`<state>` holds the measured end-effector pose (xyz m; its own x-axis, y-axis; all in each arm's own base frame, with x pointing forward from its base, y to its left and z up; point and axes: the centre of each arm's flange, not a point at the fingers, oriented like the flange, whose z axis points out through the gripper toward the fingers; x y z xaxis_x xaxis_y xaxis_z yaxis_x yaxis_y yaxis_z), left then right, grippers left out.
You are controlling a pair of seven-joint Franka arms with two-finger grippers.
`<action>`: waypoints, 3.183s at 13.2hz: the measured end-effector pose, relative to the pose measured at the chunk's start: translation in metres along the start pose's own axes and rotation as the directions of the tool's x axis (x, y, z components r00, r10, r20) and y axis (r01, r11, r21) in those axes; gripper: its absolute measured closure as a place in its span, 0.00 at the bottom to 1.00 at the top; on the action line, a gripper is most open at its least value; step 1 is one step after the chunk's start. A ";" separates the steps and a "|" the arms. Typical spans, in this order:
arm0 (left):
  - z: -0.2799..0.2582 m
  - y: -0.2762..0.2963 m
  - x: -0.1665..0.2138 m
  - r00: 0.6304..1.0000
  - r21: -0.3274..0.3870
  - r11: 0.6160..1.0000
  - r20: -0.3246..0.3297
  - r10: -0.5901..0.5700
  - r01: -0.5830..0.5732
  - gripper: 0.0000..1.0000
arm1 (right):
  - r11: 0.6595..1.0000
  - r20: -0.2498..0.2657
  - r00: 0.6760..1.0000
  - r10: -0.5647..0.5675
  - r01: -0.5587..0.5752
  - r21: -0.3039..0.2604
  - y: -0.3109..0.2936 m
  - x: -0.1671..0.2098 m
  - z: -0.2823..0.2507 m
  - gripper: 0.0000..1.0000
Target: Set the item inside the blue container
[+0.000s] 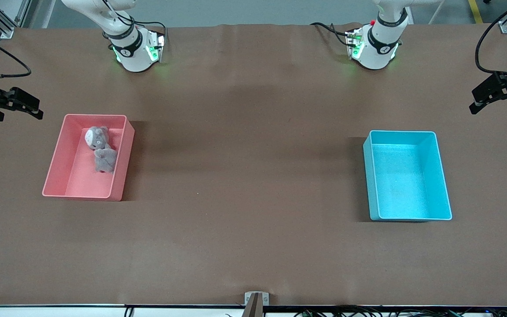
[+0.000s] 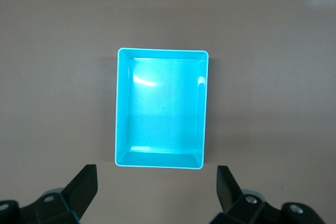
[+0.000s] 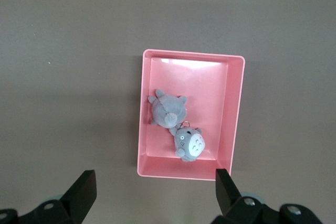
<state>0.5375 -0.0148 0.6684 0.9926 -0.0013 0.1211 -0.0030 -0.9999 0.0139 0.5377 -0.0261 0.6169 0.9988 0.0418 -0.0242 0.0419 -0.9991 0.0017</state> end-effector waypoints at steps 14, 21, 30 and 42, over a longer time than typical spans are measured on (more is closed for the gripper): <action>0.000 0.000 0.000 1.000 0.000 1.000 0.000 0.001 -0.001 0.00 | 0.999 0.016 0.999 0.033 -0.034 0.034 -0.012 -0.001 0.001 0.00; 0.000 0.001 0.000 1.000 0.000 1.000 0.000 0.002 -0.002 0.00 | 0.999 0.011 0.999 0.039 -0.039 0.034 -0.016 -0.001 0.001 0.00; 0.000 0.002 0.000 1.000 0.000 1.000 0.000 0.003 -0.003 0.00 | 0.999 -0.009 0.999 0.041 -0.040 0.033 -0.015 0.000 -0.004 0.00; 0.000 0.002 0.000 1.000 0.000 1.000 0.000 0.003 -0.003 0.00 | 0.999 -0.018 0.999 0.035 -0.035 0.013 -0.011 0.001 -0.006 0.00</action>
<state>0.5374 -0.0164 0.6685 0.9926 -0.0045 0.1213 -0.0062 -0.9999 0.0137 0.5381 -0.0154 0.6232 1.0000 0.0071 -0.0065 0.0070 -0.9999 -0.0103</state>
